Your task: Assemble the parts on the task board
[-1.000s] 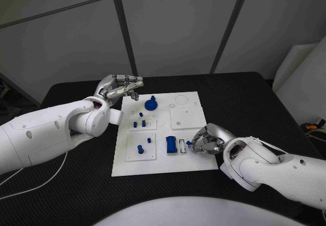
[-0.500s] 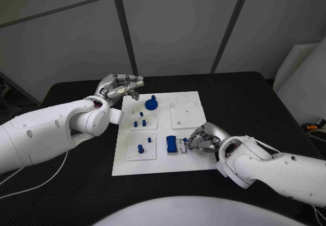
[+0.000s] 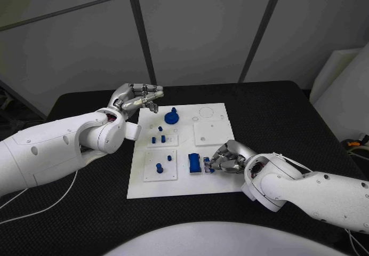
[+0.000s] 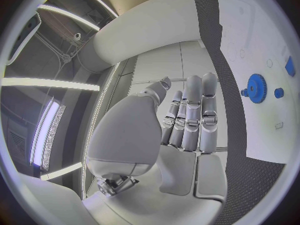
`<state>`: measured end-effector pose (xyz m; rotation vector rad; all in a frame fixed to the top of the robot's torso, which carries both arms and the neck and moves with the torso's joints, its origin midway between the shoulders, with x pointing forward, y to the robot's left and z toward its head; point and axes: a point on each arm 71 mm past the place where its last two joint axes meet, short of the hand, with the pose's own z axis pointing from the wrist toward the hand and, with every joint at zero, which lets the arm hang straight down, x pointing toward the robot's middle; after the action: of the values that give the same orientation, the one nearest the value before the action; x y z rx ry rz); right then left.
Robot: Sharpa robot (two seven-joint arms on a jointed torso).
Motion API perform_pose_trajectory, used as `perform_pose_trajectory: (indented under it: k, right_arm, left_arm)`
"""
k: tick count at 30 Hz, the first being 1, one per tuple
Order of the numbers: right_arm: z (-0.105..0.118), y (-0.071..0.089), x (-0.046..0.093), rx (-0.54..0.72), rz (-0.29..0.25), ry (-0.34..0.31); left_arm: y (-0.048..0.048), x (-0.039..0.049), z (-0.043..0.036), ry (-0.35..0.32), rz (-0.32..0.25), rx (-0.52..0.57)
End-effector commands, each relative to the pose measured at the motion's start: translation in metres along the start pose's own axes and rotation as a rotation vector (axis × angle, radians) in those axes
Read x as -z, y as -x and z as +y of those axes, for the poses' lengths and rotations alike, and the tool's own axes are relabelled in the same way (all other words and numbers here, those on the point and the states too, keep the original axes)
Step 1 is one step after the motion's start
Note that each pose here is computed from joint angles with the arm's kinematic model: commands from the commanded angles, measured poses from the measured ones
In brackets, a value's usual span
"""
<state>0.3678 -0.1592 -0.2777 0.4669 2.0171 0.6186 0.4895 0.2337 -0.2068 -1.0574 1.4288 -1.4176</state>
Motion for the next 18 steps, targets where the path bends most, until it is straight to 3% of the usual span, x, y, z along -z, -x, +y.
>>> perform_pose_trajectory:
  k: [1, 18]
  right_arm:
    - [0.0002, -0.0018, -0.0008, 0.010, 0.025, -0.006]
    - [0.0047, -0.0028, -0.0032, 0.018, 0.009, 0.016]
  left_arm:
    - [-0.0015, -0.0002, -0.0014, -0.005, 0.012, 0.006]
    - [-0.0016, -0.0002, -0.0014, -0.003, 0.013, 0.007]
